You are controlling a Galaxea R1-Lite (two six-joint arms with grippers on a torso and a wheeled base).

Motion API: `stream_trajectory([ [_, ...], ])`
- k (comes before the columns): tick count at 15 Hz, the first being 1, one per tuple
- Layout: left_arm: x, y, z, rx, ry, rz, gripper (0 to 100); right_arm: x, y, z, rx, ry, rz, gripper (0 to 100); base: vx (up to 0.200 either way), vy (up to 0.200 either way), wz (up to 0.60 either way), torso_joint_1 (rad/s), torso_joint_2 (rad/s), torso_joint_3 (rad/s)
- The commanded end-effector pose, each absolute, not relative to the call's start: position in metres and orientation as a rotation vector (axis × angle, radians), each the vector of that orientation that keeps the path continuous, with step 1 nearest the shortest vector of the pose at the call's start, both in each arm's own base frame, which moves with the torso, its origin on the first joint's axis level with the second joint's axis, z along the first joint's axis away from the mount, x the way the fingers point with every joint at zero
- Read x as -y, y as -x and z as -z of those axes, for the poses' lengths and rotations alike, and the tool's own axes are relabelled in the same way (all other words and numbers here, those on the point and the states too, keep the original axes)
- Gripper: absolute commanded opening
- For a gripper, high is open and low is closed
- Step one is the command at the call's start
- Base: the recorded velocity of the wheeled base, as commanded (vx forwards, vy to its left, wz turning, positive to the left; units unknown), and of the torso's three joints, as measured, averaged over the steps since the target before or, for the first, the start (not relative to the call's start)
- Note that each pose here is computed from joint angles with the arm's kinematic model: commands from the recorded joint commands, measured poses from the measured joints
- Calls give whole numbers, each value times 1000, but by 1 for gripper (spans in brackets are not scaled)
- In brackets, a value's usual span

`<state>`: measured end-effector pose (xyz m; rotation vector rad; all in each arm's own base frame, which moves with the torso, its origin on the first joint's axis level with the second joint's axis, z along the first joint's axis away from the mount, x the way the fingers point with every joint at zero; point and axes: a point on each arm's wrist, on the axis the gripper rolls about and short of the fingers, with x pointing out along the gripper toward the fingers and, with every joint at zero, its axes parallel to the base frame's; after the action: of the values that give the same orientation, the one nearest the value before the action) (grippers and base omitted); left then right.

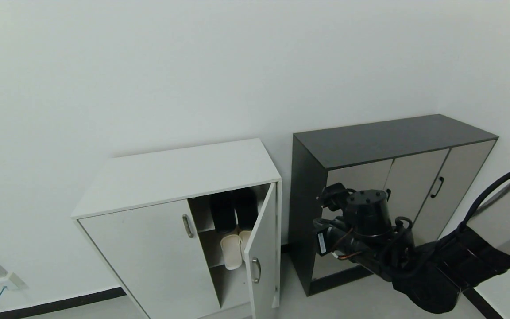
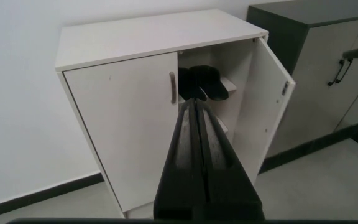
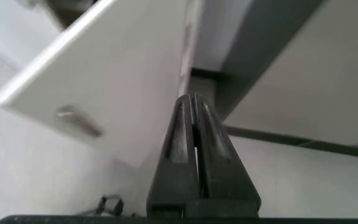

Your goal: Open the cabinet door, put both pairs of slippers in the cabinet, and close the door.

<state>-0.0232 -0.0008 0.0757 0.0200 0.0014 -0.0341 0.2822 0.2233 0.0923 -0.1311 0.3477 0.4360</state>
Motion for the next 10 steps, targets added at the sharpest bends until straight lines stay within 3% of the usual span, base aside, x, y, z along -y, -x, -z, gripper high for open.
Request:
stream_trajectory([
  [1, 1, 23, -76, -3, -20, 34, 0, -222, -280, -97, -336, 135, -439, 0, 0, 0, 600, 2, -2, 2],
  [8, 1, 23, -76, -3, -20, 34, 0, -221, -279, -92, -351, 140, -446, 0, 0, 0, 600, 2, 3, 4],
  [10, 1, 23, -76, -3, -20, 34, 0, -220, -278, -90, -357, 147, -447, 0, 0, 0, 0, 0, 0, 0],
])
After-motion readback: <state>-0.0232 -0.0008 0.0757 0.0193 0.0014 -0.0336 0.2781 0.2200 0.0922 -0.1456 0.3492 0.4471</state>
